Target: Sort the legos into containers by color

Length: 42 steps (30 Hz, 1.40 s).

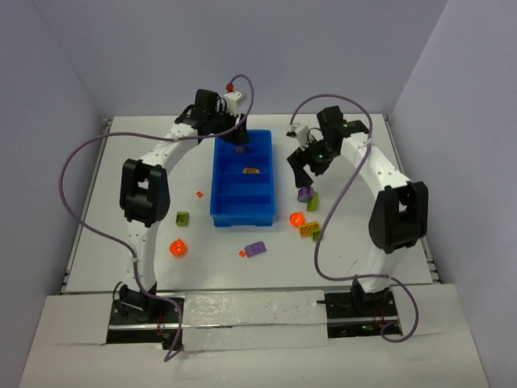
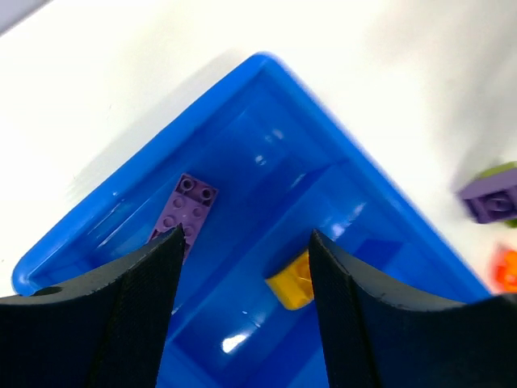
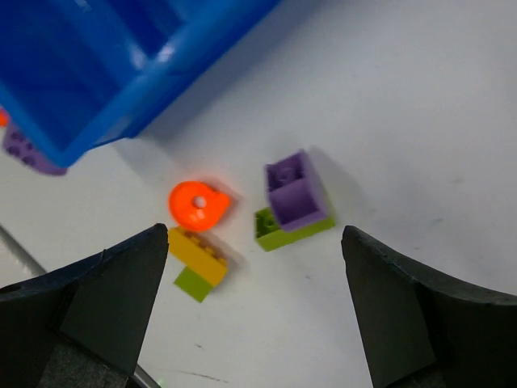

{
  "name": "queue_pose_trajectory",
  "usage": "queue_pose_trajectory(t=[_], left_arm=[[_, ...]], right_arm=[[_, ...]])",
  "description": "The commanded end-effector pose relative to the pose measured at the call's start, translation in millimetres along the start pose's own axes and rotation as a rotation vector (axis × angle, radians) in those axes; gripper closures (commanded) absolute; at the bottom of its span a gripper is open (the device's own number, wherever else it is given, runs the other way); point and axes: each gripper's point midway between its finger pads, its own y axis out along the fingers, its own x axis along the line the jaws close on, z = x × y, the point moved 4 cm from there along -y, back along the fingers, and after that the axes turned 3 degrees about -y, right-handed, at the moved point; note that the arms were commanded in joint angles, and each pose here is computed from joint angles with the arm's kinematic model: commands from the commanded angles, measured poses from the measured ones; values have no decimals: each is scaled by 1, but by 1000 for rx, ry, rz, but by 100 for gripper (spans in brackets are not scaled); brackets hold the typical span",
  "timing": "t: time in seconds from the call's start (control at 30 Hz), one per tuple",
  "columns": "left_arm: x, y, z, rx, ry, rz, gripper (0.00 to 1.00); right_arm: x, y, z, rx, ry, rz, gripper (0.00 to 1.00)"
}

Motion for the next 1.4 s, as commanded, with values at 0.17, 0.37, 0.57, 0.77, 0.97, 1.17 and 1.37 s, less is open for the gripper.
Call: queue_pose_trajectory(t=[0.17,0.37,0.57,0.77,0.97,1.17,1.37], left_arm=[[-33,-117,-87,-234,-79,141,29],[-29,-159,-87,-262,-105,103,28],[-26,-179,-79,-264,-98,38,28],[-25,-189,-77,-280,-89,18,27],[-22,-194,-73,-286,-90,12,27],[-22,-198,-69,-286,-96,10,27],[-24,-202,-65,-286,-91,2,27]], right_arm=[[121,-21,-7,-59,-448,-144,8],[190,10,-4,-18,-704,-251,13],[228,44,0,-2,-909,-301,15],[247,70,2,34,-1008,-306,20],[254,91,15,90,-1025,-314,25],[251,110,29,154,-1021,-321,26],[244,126,43,208,-1026,-321,27]])
